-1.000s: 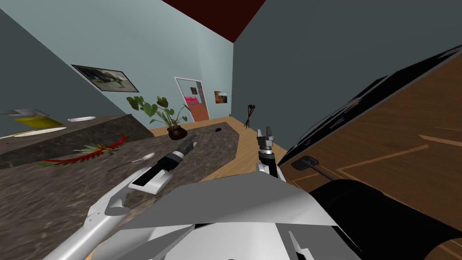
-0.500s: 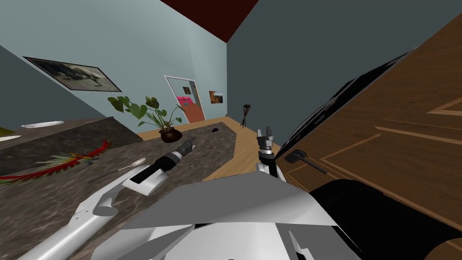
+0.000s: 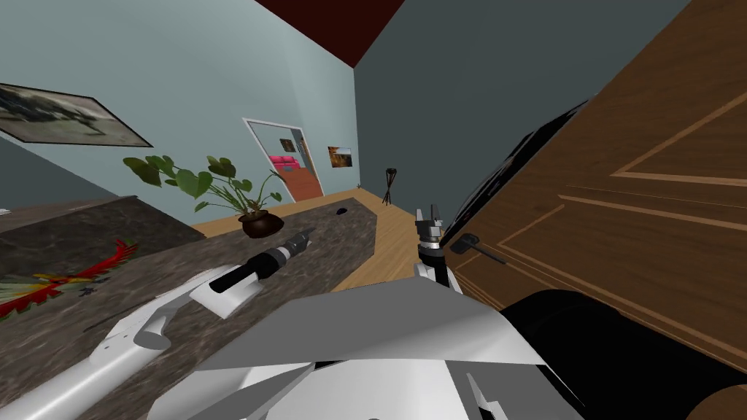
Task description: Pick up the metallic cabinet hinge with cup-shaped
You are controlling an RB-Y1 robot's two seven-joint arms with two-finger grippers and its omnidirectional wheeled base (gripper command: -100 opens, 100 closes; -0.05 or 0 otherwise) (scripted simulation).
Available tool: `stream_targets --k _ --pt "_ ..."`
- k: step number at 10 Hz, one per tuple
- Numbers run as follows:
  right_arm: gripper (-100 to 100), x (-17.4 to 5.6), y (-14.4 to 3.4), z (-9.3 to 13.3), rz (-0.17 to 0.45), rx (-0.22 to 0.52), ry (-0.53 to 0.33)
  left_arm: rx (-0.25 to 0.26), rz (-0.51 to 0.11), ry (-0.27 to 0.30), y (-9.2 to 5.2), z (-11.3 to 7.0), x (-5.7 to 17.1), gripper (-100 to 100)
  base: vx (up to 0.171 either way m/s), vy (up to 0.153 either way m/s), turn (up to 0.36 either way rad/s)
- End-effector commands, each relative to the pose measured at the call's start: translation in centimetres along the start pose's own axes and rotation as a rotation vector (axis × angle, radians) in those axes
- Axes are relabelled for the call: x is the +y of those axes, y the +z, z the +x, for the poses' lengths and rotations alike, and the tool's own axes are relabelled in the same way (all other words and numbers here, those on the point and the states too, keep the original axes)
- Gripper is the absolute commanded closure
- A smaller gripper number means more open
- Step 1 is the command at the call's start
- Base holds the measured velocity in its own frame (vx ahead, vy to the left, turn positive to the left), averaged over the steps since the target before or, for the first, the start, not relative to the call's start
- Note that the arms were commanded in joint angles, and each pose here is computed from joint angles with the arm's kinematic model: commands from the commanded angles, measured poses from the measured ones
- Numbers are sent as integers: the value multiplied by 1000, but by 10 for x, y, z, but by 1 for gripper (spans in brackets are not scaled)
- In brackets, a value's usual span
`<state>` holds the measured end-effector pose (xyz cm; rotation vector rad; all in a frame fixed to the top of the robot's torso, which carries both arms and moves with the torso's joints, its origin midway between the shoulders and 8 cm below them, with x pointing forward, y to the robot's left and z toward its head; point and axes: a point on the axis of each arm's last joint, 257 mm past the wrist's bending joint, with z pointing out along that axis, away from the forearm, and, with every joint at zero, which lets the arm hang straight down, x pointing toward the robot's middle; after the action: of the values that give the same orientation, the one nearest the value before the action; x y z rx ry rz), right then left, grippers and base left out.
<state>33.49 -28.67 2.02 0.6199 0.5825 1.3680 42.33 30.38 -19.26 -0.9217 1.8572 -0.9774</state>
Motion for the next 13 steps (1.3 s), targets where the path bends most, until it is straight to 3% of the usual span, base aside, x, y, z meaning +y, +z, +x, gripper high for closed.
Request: stream_targets --k 1,2,3,4,5,6,7,8,9,10,11,13 --pt "0 0 0 0 0 0 0 6 -42 16 -3 -4 9 -100 2 20 -134" --pt "0 0 0 0 0 0 0 12 -102 7 -6 -6 27 -100 6 19 -251" --pt "0 0 0 0 0 0 0 14 -109 25 -7 -8 27 -100 7 21 -117" --pt "0 0 0 0 0 0 0 18 -170 20 -11 -11 45 -100 10 17 -193" --pt "0 0 0 0 0 0 0 19 -176 34 -12 -13 45 -100 14 19 -127" --pt "0 0 0 0 0 0 0 22 -237 29 -18 -16 64 -100 21 18 -193" --pt "0 0 0 0 0 0 0 23 -242 41 -19 -18 64 -100 15 22 -147" --pt "0 0 0 0 0 0 0 25 -303 42 -26 -22 82 -100 20 26 -243" --pt "0 0 0 0 0 0 0 25 -306 49 -26 -24 82 -100 19 26 -107" --pt "0 0 0 0 0 0 0 26 -366 48 -34 -28 99 -100 29 21 -155" --pt "0 0 0 0 0 0 0 26 -369 56 -35 -29 99 -100 24 21 -144" --pt "0 0 0 0 0 0 0 24 -482 56 -54 -38 133 -100 44 34 -271"
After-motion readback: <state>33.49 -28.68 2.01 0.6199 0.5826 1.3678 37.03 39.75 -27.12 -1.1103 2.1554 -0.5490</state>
